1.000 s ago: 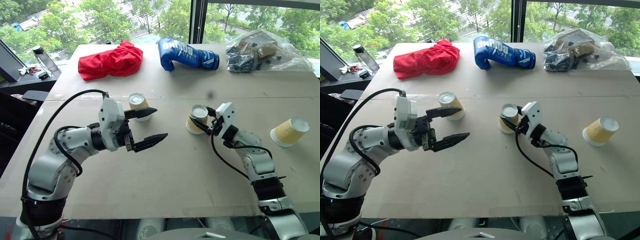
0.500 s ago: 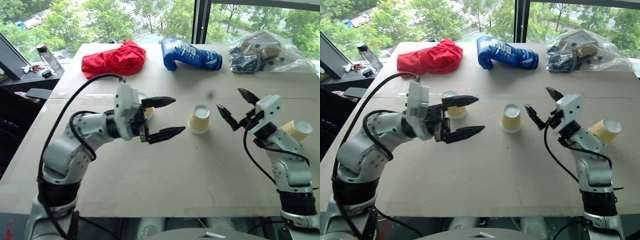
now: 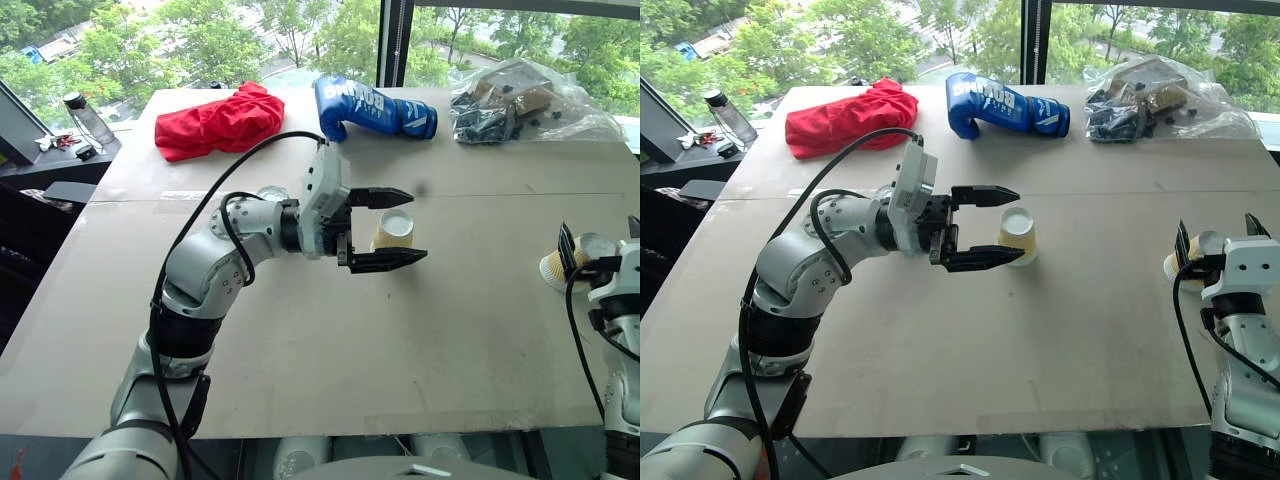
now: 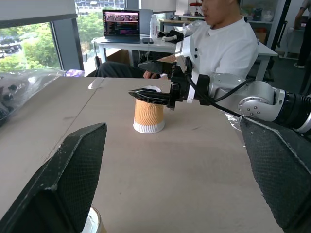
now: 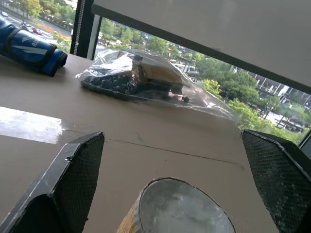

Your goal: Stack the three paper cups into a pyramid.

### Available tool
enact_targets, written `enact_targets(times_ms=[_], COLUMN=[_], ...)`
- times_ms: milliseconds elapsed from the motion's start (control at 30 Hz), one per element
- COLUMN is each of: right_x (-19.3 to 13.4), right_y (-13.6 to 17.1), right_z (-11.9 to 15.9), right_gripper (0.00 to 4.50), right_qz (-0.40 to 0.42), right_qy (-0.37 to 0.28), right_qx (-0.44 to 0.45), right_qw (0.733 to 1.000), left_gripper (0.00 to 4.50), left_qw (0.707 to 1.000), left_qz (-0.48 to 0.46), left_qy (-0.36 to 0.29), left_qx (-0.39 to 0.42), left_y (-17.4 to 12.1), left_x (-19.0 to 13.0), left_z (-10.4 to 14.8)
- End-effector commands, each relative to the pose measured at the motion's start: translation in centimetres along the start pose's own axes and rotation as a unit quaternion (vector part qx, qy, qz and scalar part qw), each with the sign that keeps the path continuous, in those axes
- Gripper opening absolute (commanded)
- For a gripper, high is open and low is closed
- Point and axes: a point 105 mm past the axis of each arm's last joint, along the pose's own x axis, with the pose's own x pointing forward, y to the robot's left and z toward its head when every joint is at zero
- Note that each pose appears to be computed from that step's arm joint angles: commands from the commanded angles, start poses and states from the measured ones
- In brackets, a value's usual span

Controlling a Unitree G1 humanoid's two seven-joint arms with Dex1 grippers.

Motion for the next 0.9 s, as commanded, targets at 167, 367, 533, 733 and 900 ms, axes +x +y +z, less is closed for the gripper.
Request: enact_targets(times_ms=[167,367,533,733,900], right_x=[-0.1,-0.1,-0.1,0.6,2.1], right_y=[-2.5,-2.2,-1.7,-0.9,3.7], right_z=[0.1,-1.2,-1.6,-0.7,0.9], right_gripper=[4.44,4.44,2.52,2.39,2.39], right_qz=[-0.074,-0.068,-0.055,-0.023,0.097], right_qy=[0.001,0.033,0.045,0.031,0.013], right_qx=[0.043,0.104,0.112,0.097,0.083], right_qw=[0.996,0.992,0.991,0.995,0.992], left_gripper=[4.50,4.50,4.50,4.50,4.50], left_qw=[0.999,0.999,1.000,0.999,0.998], left_qz=[-0.008,0.000,0.007,0.020,0.063], left_qy=[0.002,0.000,-0.001,0.001,0.016], left_qx=[0.031,0.032,0.031,0.031,0.028], left_y=[-0.2,-0.2,-0.3,-0.3,0.2], left_x=[-0.2,-0.2,-0.4,-0.8,-2.3], left_z=[1.0,0.9,0.8,0.7,0.3])
